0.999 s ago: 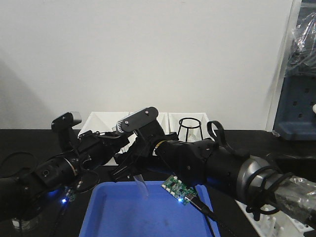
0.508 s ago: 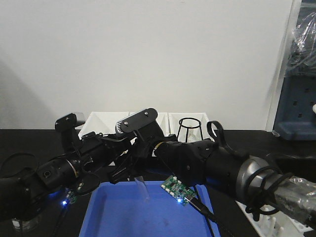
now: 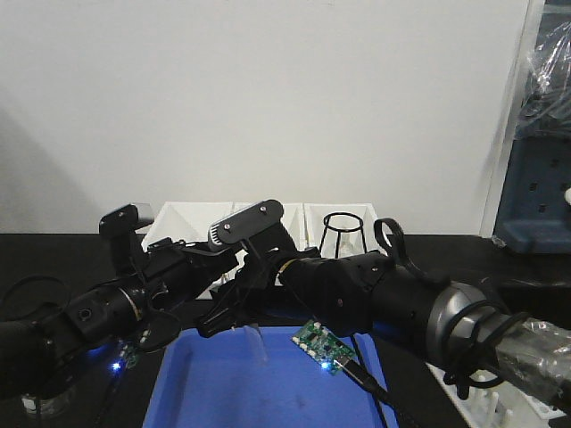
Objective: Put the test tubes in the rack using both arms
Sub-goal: 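Grasp the test tube with the right gripper, then open the left gripper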
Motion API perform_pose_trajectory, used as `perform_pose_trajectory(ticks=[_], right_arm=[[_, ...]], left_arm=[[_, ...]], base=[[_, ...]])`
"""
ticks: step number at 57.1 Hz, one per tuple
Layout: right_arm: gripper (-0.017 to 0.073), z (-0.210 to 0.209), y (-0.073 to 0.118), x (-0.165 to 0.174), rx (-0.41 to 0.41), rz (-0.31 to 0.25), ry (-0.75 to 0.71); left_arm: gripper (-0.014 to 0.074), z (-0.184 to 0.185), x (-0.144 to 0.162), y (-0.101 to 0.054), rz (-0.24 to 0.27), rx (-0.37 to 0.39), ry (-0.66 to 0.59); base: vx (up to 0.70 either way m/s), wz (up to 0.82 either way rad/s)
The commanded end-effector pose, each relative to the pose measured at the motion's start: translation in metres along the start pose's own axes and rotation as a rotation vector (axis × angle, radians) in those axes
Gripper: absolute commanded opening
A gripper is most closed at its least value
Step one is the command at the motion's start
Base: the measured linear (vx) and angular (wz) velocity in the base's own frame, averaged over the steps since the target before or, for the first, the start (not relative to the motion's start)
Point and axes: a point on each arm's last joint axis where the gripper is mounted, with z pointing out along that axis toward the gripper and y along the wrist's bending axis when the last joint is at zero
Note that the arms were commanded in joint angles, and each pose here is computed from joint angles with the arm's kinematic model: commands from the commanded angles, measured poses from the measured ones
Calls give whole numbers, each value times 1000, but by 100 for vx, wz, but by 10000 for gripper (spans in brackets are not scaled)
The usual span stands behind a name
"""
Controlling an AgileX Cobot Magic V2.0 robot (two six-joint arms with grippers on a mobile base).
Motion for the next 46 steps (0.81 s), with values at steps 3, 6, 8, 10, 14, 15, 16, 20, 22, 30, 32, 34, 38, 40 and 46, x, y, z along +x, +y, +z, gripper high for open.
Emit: perform_pose_trajectory(ticks=[3,6,8,10,14,15,16,20,22,30,32,34,38,40,46], right_arm=[[188,-28,-10,-38,49,-5,-179],[155,-28,-10,-39,50,-5,-180],[128,-28,-10,-39,50,-5,-181],[111,-28,-10,-39,50,-5,-181],[83,-28,-10,-39,50,-5,-181],[76,-28,-10,-39,50,-5,-181],[72,-28,-10,-39,50,-5,-181],[47,-28,-11,-40,54,-5,-193],[38,-28,-11,-41,58,-5,-207],[-1,-29,-12,-44,69,-5,-243],[-13,-29,-12,-44,69,-5,-244],[-15,-29,-12,-44,69,-5,-243],[-13,-29,-12,-44,67,-5,-238],[-13,-29,-12,-43,66,-3,-236],[-11,-28,-12,-43,65,-3,-230]], left_arm=[[6,-5,-29,-24,-2,109,-119],[6,-5,-29,-24,-2,109,-119],[6,-5,-29,-24,-1,109,-119],[6,-5,-29,-24,-1,109,-119],[6,-5,-29,-24,-1,109,-119],[6,-5,-29,-24,-1,109,-119],[6,-5,-29,-24,-1,109,-119],[6,-5,-29,-24,-1,110,-119],[7,-5,-29,-24,-1,110,-119],[14,-5,-29,-24,0,111,-118],[18,-5,-29,-24,0,110,-119],[22,-5,-29,-24,0,110,-119],[41,-5,-29,-24,0,111,-119],[59,-5,-29,-24,0,113,-120],[122,-5,-29,-25,2,124,-125]], base=[[0,0],[0,0],[0,0],[0,0],[0,0],[0,0],[0,0],[0,0],[0,0],[0,0],[0,0],[0,0],[0,0],[0,0],[0,0]])
